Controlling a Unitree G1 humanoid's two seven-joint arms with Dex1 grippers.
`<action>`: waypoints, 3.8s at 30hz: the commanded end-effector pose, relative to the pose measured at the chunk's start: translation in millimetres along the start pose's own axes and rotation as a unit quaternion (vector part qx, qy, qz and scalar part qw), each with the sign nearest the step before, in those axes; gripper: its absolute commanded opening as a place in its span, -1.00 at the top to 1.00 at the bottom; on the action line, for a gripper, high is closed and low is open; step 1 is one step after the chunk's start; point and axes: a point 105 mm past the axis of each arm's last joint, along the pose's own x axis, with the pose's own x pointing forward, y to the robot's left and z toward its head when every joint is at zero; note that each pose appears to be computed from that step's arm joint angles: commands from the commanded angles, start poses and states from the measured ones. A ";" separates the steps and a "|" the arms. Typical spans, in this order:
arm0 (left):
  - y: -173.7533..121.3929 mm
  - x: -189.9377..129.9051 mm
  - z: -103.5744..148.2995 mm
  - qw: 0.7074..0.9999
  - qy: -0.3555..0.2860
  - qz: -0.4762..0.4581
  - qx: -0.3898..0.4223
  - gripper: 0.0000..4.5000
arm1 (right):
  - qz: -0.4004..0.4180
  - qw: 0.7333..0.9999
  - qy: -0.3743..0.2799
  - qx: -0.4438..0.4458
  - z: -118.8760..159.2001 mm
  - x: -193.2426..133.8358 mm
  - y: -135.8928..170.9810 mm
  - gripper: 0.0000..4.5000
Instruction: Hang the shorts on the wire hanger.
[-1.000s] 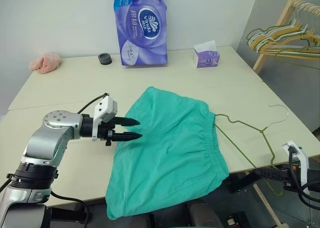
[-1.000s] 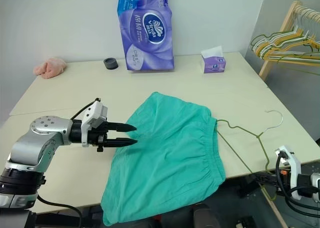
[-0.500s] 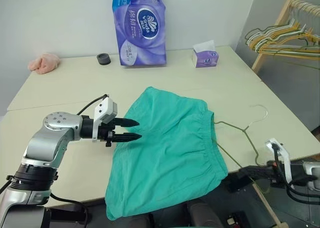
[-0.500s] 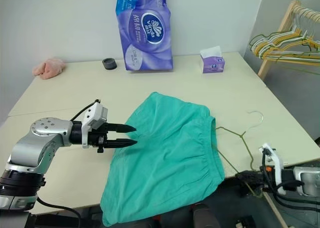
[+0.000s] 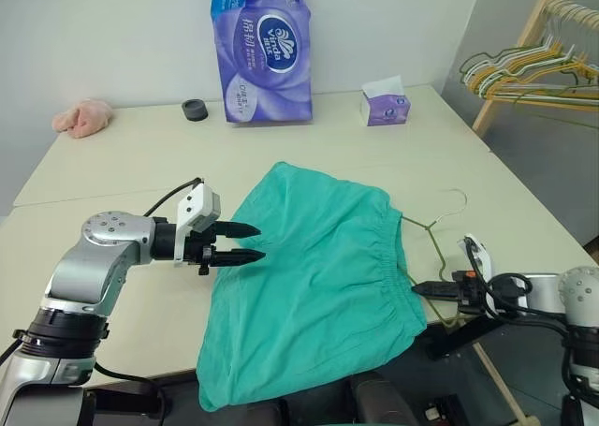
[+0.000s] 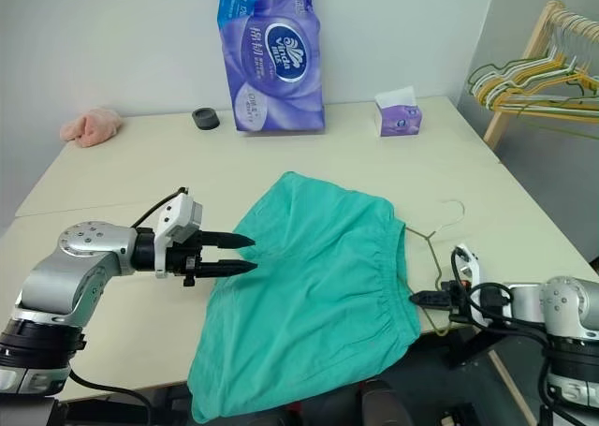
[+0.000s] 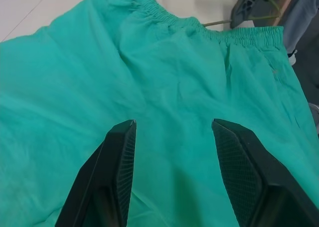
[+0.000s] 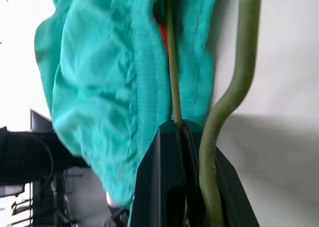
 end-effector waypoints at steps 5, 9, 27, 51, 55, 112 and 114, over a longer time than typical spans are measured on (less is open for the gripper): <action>14.0 -2.3 15.3 0.998 -0.033 0.054 0.029 -0.13 | 0.036 0.989 -0.063 -0.126 41.2 14.4 50.3 1.00; 44.7 -11.2 32.0 0.986 -0.080 0.144 0.023 -0.21 | 0.001 0.955 -0.070 -0.288 45.9 26.6 71.4 1.00; 43.9 -5.0 78.1 0.978 -0.039 0.056 0.196 -0.99 | -0.038 0.799 0.016 -0.599 37.0 19.1 85.9 1.00; 19.6 59.2 91.0 0.965 -0.064 -0.086 0.241 -0.99 | -0.090 0.738 0.016 -0.668 43.6 -17.0 89.1 1.00; 24.4 66.1 102.7 0.960 -0.077 -0.082 0.257 -0.99 | -0.086 0.739 0.000 -0.668 47.3 -16.4 95.9 1.00; 44.0 27.6 34.9 0.987 0.020 -0.028 0.154 1.00 | -0.067 0.787 0.000 -0.613 37.1 -57.9 48.6 -0.98; 46.2 25.5 36.0 0.988 0.016 -0.017 0.151 1.00 | -0.021 0.807 -0.019 -0.591 19.8 -43.4 63.1 -0.98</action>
